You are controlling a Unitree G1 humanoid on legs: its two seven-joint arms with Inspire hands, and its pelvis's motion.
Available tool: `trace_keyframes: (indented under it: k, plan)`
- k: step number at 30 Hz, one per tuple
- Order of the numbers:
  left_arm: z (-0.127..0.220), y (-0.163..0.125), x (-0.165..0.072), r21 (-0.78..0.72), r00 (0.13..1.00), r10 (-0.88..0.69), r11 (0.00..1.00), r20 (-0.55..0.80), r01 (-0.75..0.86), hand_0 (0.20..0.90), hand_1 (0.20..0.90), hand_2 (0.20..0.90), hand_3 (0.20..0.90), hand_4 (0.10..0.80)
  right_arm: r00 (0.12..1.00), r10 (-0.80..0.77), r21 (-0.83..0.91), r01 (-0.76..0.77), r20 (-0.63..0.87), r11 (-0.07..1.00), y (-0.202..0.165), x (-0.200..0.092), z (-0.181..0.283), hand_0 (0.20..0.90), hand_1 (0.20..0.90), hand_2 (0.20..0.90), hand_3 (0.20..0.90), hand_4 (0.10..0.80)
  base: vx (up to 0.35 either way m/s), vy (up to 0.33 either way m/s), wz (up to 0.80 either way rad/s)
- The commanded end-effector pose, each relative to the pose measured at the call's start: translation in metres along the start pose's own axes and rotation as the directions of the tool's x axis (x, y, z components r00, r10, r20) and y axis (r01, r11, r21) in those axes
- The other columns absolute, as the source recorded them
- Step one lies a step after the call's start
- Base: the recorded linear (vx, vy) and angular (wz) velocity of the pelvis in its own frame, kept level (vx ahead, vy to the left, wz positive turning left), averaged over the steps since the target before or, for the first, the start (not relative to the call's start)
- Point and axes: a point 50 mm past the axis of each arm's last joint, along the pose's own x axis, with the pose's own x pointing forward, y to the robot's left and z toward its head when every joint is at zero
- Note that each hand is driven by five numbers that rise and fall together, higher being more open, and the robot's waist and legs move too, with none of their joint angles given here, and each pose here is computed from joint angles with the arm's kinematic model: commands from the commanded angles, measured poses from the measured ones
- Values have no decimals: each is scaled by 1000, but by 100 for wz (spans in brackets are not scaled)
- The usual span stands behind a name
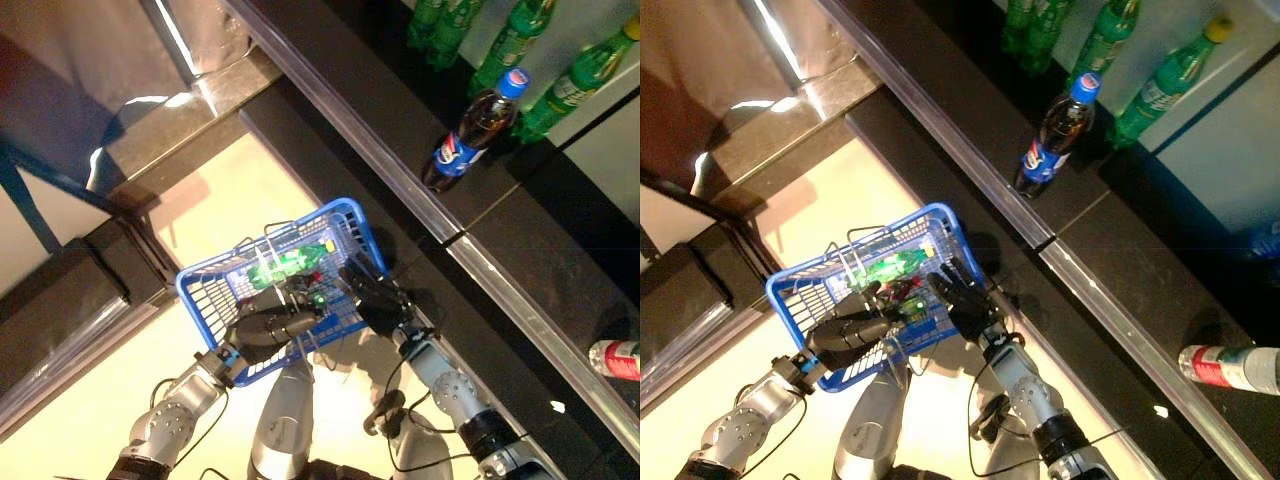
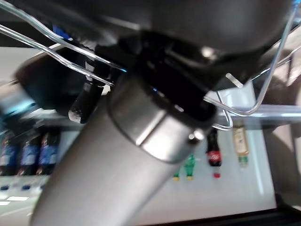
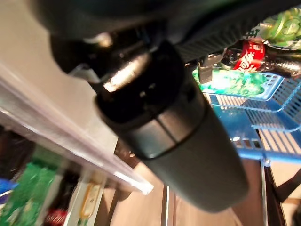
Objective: Pick up the drink and place into the basket.
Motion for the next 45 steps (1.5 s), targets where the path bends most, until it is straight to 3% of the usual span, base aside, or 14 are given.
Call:
trace_keyframes:
  k: [1, 4, 8, 11, 16, 21, 27, 28, 32, 36, 38, 41, 45]
  plan:
    - [23, -78, 30, 118, 841, -490, 872, 231, 476, 300, 300, 300, 200, 100, 948, 311, -66, -307, 65, 949, 36, -4, 16, 900, 900, 900, 900, 800, 0, -42, -27]
    - [19, -56, 22, 112, 893, -369, 929, 259, 352, 300, 300, 300, 200, 100, 920, 390, -53, -388, 49, 920, 36, -15, 10, 900, 900, 900, 900, 800, 1, -25, -22]
    - [10, -23, 5, -3, 930, -147, 987, 337, 158, 300, 300, 300, 200, 100, 905, 424, 0, -425, 41, 905, 28, -28, 0, 900, 900, 900, 900, 800, 13, -9, -24]
    - [-4, 2, -11, -118, 928, 35, 993, 370, 10, 300, 300, 300, 200, 100, 912, 408, 52, -410, 45, 911, 21, -35, -11, 900, 900, 900, 900, 800, 23, 9, -33]
    - [-21, 31, -32, -151, 894, 283, 958, 349, -244, 300, 300, 300, 200, 100, 913, 402, 115, -407, 65, 906, 12, -44, -19, 900, 900, 900, 900, 800, 32, 6, -27]
    - [-47, 71, -73, -251, 721, 636, 771, 274, -585, 300, 300, 300, 200, 100, 954, 300, 129, -298, 6, 946, -13, -57, -32, 900, 900, 900, 900, 800, 46, 24, -30]
    - [-74, 97, -113, -338, 439, 888, 458, 136, -822, 300, 300, 300, 200, 100, 986, -38, -51, 30, -162, 998, -62, -78, -54, 900, 900, 900, 900, 800, 18, -7, -23]
    - [-75, 97, -114, -338, 424, 896, 442, 128, -831, 300, 300, 300, 200, 100, 984, -58, -63, 48, -168, 997, -65, -79, -55, 900, 900, 900, 900, 800, 7, -25, -29]
    - [-100, 106, -147, -320, 185, 983, 170, -17, -932, 300, 300, 300, 200, 100, 896, -358, -199, 313, -263, 929, -109, -107, -72, 900, 900, 900, 900, 800, 8, -24, -15]
    - [-114, 107, -166, -364, 39, 995, 4, -87, -931, 300, 300, 300, 200, 100, 773, -545, -201, 507, -326, 838, -135, -137, -90, 900, 900, 900, 900, 800, 26, 2, -28]
    - [-119, 107, -167, -396, 8, 994, -35, -107, -917, 300, 300, 300, 200, 100, 635, -680, -360, 577, -365, 733, -150, -160, -98, 900, 900, 900, 900, 800, 31, 5, -29]
    - [-123, 106, -168, -403, -24, 990, -80, -142, -912, 300, 300, 300, 200, 100, 438, -799, -565, 566, -412, 601, -161, -191, -109, 900, 900, 900, 900, 800, 11, -1, -26]
    - [-130, 105, -171, -357, -66, 980, -130, -187, -925, 300, 300, 300, 200, 100, 322, -826, -614, 555, -463, 561, -163, -209, -120, 900, 900, 900, 900, 800, 11, -10, -5]
